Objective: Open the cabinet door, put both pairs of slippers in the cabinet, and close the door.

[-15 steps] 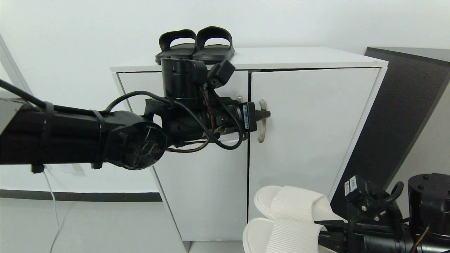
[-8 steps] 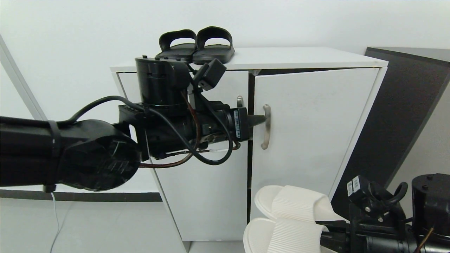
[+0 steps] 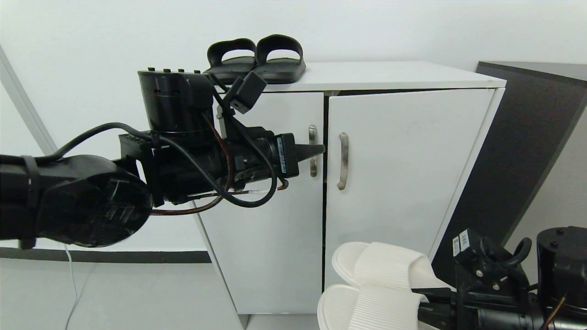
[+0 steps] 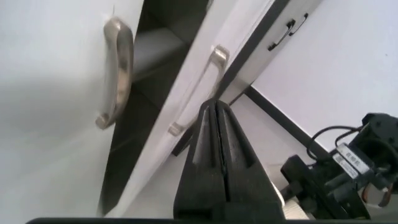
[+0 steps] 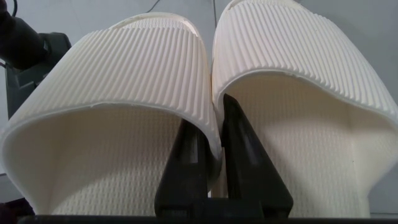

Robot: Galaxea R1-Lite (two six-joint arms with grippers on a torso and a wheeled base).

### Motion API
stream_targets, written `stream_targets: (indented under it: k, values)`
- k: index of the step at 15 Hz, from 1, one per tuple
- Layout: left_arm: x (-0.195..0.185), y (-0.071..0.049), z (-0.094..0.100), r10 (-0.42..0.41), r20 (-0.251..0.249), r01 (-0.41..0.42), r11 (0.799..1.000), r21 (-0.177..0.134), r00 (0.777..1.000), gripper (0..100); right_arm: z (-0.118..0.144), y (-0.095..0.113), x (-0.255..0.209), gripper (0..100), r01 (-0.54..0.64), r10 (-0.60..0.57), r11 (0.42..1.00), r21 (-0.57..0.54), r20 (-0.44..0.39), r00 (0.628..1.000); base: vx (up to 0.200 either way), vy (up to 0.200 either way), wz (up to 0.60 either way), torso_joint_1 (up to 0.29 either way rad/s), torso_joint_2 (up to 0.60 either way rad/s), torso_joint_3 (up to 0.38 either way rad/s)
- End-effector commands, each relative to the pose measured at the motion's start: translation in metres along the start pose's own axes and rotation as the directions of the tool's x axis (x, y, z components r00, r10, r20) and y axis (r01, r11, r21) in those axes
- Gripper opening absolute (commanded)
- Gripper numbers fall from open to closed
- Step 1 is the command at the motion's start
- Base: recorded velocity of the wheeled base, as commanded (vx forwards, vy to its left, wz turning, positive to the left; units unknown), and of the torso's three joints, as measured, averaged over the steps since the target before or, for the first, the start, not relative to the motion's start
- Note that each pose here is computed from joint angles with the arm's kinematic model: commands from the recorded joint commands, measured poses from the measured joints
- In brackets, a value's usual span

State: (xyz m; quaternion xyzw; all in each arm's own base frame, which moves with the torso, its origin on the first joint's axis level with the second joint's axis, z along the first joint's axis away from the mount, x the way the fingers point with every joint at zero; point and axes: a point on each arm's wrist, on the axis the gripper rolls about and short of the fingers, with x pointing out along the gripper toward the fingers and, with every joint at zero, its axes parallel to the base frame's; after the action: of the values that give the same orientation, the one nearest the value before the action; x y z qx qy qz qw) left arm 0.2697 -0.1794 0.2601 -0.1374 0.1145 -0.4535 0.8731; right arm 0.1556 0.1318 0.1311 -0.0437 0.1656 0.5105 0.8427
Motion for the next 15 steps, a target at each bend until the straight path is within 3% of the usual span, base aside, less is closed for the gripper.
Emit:
stream_targets:
  k: [1,6,15]
  values:
    - [0.009,0.01,0.002,0.017,0.004,-0.017,1.0,-0.005,1.0,0,0.0,0.0,0.0,0,-0.001,0.001,1.0,0.0,-0.001,1.0,0.0,0.0,0.0,0.0,0.0,0.0]
    - [0.016,0.015,0.011,0.03,0.033,-0.029,0.999,-0.038,0.999,0,-0.001,0.0,0.001,0,-0.001,0.001,1.0,0.001,-0.004,1.0,0.0,0.0,0.0,0.0,0.0,0.0]
    - [0.044,0.027,0.016,0.029,0.047,-0.027,0.999,-0.032,0.998,0,-0.001,0.001,0.001,0,-0.004,0.004,1.0,0.0,-0.005,1.0,0.0,0.0,0.0,0.0,0.0,0.0]
